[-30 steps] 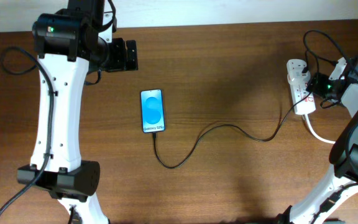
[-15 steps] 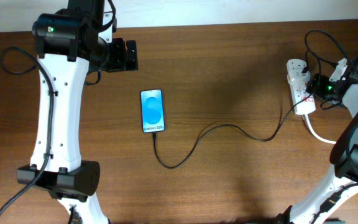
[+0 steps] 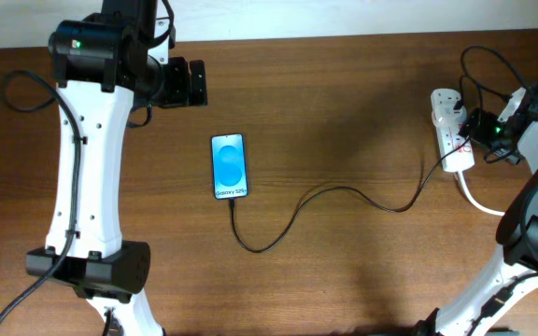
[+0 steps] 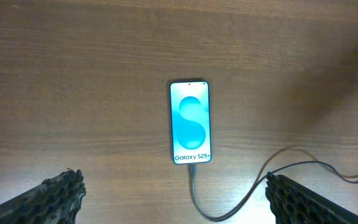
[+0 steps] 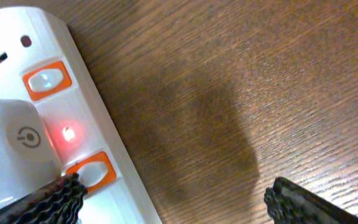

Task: Plug charger to phone and switch on socket
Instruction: 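Lift the right gripper up and away from the power strip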

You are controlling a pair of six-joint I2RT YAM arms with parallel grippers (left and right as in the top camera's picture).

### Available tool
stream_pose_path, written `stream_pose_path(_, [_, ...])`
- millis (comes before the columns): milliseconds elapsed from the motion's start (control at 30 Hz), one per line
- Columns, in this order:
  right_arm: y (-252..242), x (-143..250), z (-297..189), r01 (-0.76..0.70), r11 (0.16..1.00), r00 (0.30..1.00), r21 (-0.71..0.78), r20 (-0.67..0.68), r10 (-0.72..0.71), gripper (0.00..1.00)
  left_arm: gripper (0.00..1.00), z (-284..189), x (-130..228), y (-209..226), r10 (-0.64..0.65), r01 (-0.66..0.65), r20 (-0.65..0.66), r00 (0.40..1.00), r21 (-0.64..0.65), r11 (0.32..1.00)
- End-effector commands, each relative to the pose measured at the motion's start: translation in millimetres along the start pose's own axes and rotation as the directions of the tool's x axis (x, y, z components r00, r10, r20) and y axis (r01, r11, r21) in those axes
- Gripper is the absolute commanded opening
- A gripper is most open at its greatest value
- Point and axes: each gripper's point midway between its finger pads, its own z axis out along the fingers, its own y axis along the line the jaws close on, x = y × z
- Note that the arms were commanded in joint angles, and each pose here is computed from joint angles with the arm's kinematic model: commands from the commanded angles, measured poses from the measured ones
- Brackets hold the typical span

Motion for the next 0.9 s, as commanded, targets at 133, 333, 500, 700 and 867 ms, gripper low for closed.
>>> stream_pose_path(133, [1,-67,-49,-0.023,1.0,0.995,0.009,0.094,0.022,0.98,0.99,-11,-2,1,0.002,-0.002,0.031,1.0,-0.005,1.0])
stream_pose_path(333, [11,-101,-105,-0.014,1.0,0.986,0.012,0.167,0.011,0.98,0.99,-11,-2,1,0.002,-0.002,0.031,1.0,-0.005,1.0])
stream_pose_path(500, [27,-119,-161,0.011,1.0,0.966,-0.008,0.257,-0.008,0.98,0.99,-11,-2,1,0.002,-0.002,0.031,1.0,-0.005,1.0])
stream_pose_path(700, [83,-118,-236,0.124,0.982,0.933,-0.141,0.353,-0.067,0.98,0.99,-11,-2,1,0.002,-0.002,0.031,1.0,-0.005,1.0])
stream_pose_path(867, [135,-86,-304,0.223,0.956,0.909,-0.192,0.396,-0.133,0.98,1.0,-11,-2,1,0.002,-0.002,0.031,1.0,-0.005,1.0])
